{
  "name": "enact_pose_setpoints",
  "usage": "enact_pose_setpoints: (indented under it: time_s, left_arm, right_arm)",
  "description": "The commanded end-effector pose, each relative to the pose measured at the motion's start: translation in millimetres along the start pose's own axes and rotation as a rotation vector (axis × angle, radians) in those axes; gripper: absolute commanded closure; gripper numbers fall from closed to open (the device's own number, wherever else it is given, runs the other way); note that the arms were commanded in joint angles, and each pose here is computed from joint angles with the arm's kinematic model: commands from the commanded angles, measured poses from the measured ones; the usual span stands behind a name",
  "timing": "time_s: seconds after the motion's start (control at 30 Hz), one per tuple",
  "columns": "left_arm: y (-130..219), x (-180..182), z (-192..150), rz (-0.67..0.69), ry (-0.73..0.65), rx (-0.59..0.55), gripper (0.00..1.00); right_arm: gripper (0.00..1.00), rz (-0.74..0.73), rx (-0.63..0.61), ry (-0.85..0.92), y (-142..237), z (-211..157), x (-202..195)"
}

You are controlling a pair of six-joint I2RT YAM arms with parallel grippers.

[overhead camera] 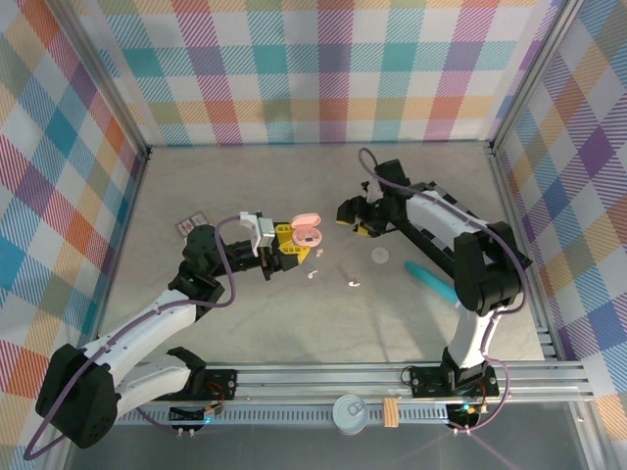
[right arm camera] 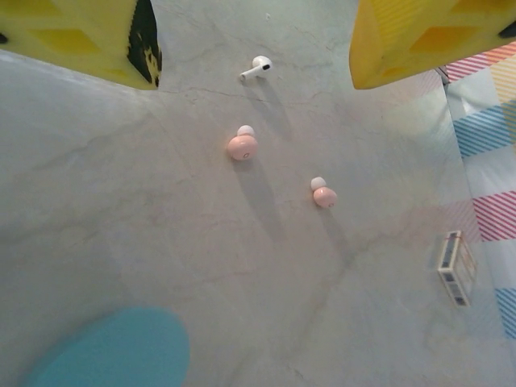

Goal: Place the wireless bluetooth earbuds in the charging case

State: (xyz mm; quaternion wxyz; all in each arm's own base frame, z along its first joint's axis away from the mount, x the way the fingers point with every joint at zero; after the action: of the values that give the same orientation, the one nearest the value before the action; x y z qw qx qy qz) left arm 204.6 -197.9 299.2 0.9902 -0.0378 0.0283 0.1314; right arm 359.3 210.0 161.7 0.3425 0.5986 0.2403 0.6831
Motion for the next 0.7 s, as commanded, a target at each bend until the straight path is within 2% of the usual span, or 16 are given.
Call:
enact_pose_setpoints:
  time_s: [0.0,0.3,0.67]
  left_arm:
    - [3.7,-1.3,7.0,-0.002,-0.03,-0.038,0.75]
    - [6.3,-1.4,4.4,0.001,-0.032,-0.041,0.75]
    - [7.4,-1.1,5.2,-0.003,-0.029,-0.048,0.75]
  right_arm:
    - [0.42,-0.025,0.025,-0.099,-29.1,-12.6,10.0]
    - [0.49,-0.093,0.054,-0.207,-69.7,-30.8,5.9]
    - [0.55,-0.094,0.106,-0.239,-98.0,-23.9,-0.5]
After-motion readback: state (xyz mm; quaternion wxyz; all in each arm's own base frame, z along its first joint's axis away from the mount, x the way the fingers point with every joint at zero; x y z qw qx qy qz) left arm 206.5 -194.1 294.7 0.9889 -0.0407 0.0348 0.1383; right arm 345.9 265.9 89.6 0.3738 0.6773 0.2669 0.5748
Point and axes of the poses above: each hand's point on the last joint's axis, 136 mm out from that joint toward the fingers, its own y axis back along the fingers, its own x axis along the line the jaws close on, z = x × y, the point moved 7 cm from there along y, back along the fingers, and after that the axes turned 4 degrees about y, right-handed, at the moved point
